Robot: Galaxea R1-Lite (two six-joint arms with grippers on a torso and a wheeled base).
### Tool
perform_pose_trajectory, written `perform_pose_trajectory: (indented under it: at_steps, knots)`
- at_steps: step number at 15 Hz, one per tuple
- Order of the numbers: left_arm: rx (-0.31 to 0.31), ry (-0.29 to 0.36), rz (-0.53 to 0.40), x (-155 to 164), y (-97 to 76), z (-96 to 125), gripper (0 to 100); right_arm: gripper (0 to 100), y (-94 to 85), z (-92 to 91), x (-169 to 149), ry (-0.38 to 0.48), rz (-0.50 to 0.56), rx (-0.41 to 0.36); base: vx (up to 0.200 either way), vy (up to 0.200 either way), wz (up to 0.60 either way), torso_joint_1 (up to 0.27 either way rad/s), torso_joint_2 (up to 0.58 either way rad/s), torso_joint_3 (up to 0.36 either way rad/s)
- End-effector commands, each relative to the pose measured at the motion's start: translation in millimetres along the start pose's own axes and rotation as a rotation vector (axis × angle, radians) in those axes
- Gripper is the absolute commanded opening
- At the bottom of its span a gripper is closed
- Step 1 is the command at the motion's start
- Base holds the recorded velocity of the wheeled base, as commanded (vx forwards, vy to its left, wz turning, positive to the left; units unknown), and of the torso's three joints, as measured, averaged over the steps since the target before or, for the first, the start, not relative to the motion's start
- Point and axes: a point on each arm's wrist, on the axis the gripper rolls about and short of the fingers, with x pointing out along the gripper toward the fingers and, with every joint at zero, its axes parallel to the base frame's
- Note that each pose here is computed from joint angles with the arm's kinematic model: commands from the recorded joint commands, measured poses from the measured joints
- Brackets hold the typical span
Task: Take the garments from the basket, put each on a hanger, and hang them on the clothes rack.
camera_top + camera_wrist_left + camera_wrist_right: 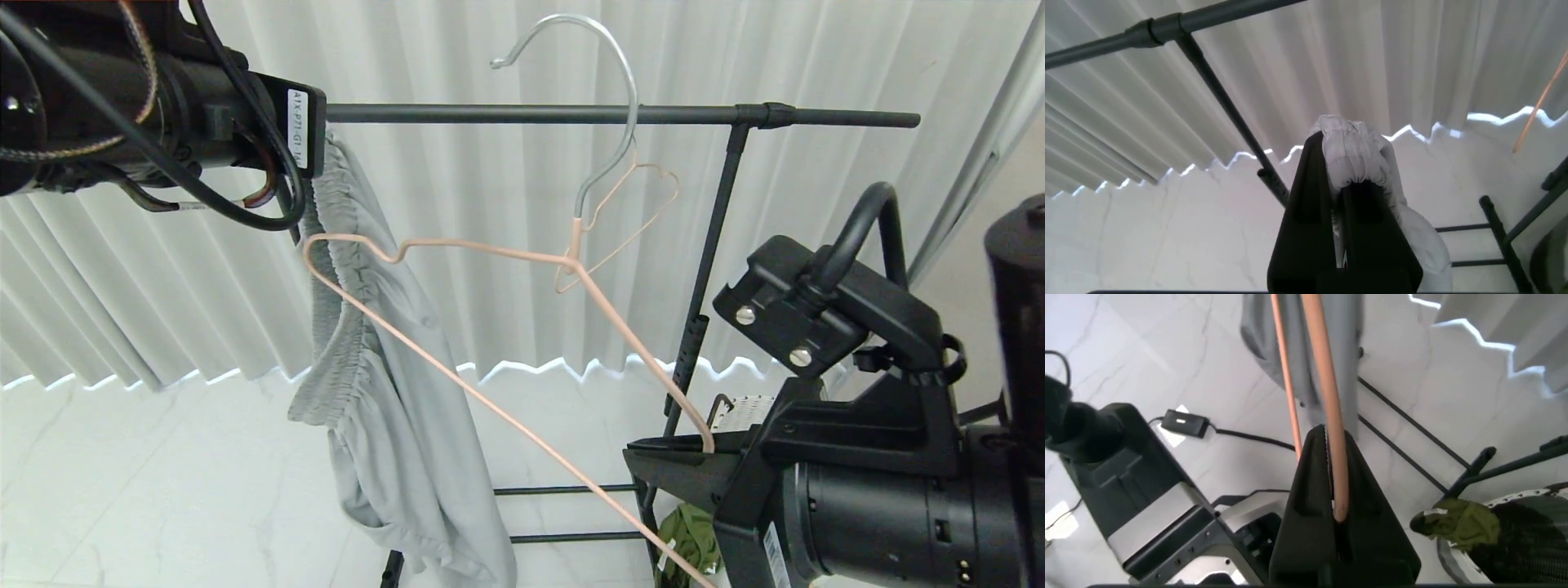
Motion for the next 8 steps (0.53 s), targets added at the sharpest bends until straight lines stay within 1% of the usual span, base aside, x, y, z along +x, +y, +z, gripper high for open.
perform_pose_trajectory:
  at_steps: [1,5,8]
  knots:
    - [0.015,-0.002,0.006,-1,2.0,0,0,0,-5.2,1.2,1,-0.003,-0.021,0.010,0.000,0.000,0.00,0.000,0.00,0.000]
    - [0.027,0.003,0.005,0,1.2,-1,0,0,-13.7,4.9,1,-0.020,-0.054,0.031,0.000,0.000,0.00,0.000,0.00,0.000]
    - [0.029,0.011,0.025,0,1.2,-2,0,0,-22.6,9.0,2,-0.032,-0.088,0.050,0.000,0.000,0.00,0.000,0.00,0.000]
